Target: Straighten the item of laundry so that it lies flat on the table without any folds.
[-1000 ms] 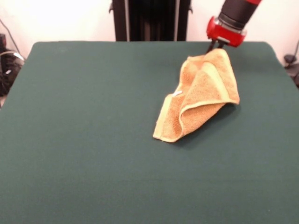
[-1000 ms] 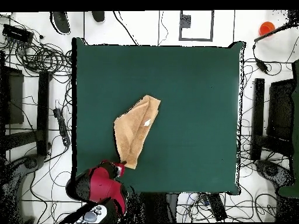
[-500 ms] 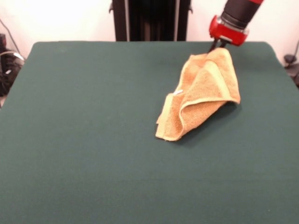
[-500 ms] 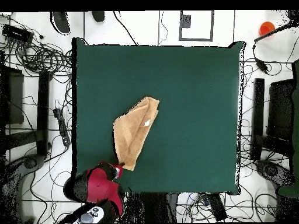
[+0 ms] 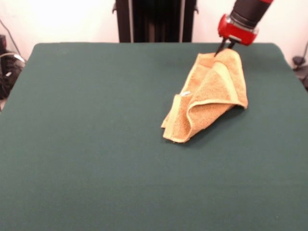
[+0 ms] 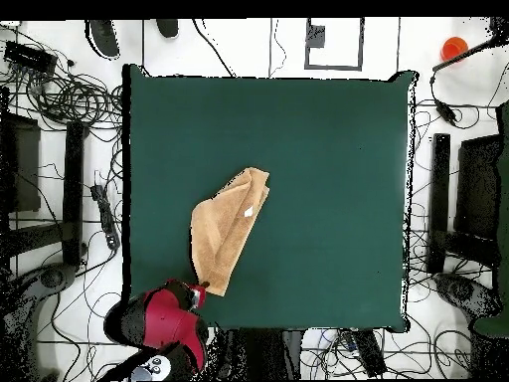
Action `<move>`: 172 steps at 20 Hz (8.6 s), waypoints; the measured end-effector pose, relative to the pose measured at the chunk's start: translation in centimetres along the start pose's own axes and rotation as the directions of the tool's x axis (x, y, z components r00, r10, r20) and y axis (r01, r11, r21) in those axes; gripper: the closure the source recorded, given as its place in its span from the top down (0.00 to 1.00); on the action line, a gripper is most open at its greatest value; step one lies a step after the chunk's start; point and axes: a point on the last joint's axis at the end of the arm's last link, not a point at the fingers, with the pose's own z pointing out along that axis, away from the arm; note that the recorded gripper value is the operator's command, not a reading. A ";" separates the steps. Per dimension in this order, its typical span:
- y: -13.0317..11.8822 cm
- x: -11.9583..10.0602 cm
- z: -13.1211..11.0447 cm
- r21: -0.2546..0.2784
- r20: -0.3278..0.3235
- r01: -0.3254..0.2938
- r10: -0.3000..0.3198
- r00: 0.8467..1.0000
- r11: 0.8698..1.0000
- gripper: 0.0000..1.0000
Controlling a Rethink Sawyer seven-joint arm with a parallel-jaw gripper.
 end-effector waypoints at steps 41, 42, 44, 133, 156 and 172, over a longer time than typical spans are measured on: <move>-0.6 0.2 -1.4 0.030 0.004 -0.067 0.067 0.998 0.997 0.00; -0.8 0.2 -1.4 0.031 0.002 -0.090 0.090 0.996 0.995 0.00; -0.9 0.2 -1.3 0.032 0.004 -0.111 0.111 0.994 0.993 0.00; -3.7 -1.8 2.1 -0.151 -0.189 -0.350 0.321 0.928 0.924 1.00; -3.4 -1.6 2.0 -0.153 -0.186 -0.342 0.313 0.931 0.927 1.00; -3.0 -1.4 1.8 -0.151 -0.186 -0.339 0.310 0.932 0.929 1.00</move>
